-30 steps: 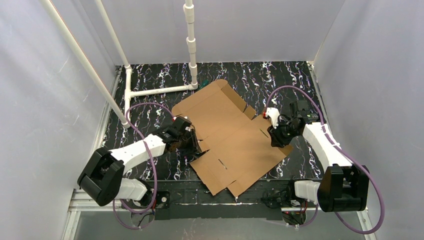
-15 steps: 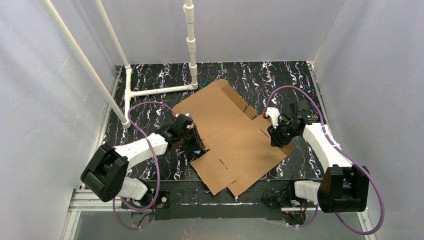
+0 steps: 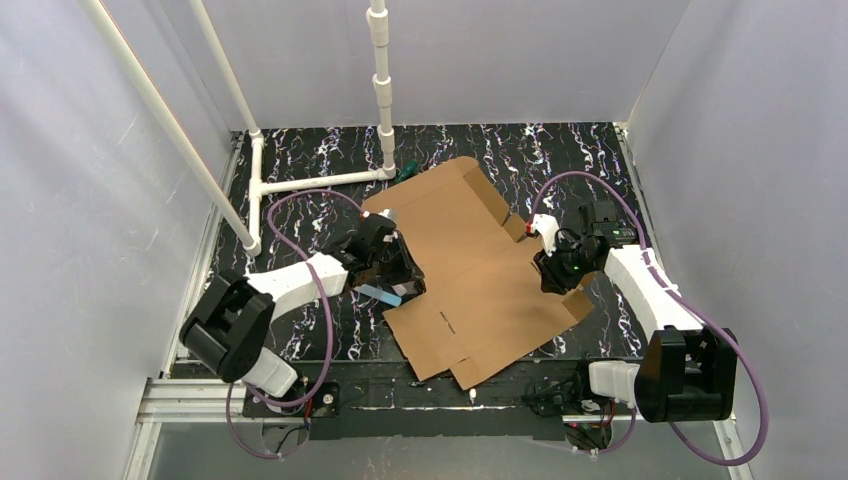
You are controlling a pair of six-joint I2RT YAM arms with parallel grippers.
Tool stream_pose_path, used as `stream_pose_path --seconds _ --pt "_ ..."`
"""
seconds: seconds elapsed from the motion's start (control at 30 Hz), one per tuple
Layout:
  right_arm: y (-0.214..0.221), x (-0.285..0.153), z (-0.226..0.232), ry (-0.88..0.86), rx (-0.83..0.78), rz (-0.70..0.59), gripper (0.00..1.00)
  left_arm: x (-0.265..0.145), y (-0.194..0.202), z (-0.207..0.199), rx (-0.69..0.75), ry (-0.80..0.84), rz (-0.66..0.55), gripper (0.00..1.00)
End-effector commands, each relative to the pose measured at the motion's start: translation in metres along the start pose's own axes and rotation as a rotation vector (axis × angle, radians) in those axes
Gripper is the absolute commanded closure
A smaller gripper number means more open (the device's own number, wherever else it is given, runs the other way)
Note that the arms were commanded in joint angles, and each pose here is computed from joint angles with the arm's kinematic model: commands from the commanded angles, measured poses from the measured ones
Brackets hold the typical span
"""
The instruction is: Fold the paper box
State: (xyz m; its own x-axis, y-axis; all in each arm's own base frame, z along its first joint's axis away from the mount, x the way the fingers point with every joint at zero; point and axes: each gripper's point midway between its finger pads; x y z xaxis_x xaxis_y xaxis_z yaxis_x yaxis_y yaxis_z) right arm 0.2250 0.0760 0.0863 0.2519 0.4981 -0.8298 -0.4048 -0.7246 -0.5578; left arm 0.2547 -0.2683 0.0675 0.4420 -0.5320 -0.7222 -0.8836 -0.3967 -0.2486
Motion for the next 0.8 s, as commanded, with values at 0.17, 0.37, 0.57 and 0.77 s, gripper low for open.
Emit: stream_pose_path --seconds 0.17,0.37,0.57,0.77 --pt "0.002 0.008 0.004 -0.024 -0.011 0.005 0.6 0.038 -0.002 0.011 0.016 -0.09 0.044 0.94" --pt "0.002 0.009 0.006 -0.028 -0.018 0.013 0.6 0.047 0.001 0.005 0.021 -0.067 0.061 0.95" --pt "0.005 0.012 0.0 -0.002 -0.002 0.034 0.58 0.033 -0.002 -0.009 0.041 -0.014 0.03 0.95" --pt "0.01 0.026 -0.024 0.087 0.053 0.104 0.58 0.026 -0.003 -0.036 0.063 0.089 0.03 0.95"
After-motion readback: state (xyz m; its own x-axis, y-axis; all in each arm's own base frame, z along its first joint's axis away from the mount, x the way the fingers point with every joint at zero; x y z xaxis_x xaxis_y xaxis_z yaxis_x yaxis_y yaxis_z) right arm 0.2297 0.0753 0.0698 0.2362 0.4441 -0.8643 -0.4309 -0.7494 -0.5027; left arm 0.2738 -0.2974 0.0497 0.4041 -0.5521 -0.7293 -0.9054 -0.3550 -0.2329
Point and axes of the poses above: each gripper's point midway between its finger pads, its own x axis out along the fingers, its own z axis along the line the jaws close on, y = z × x, and after that the axes turned 8 degrees about -x, right-handed
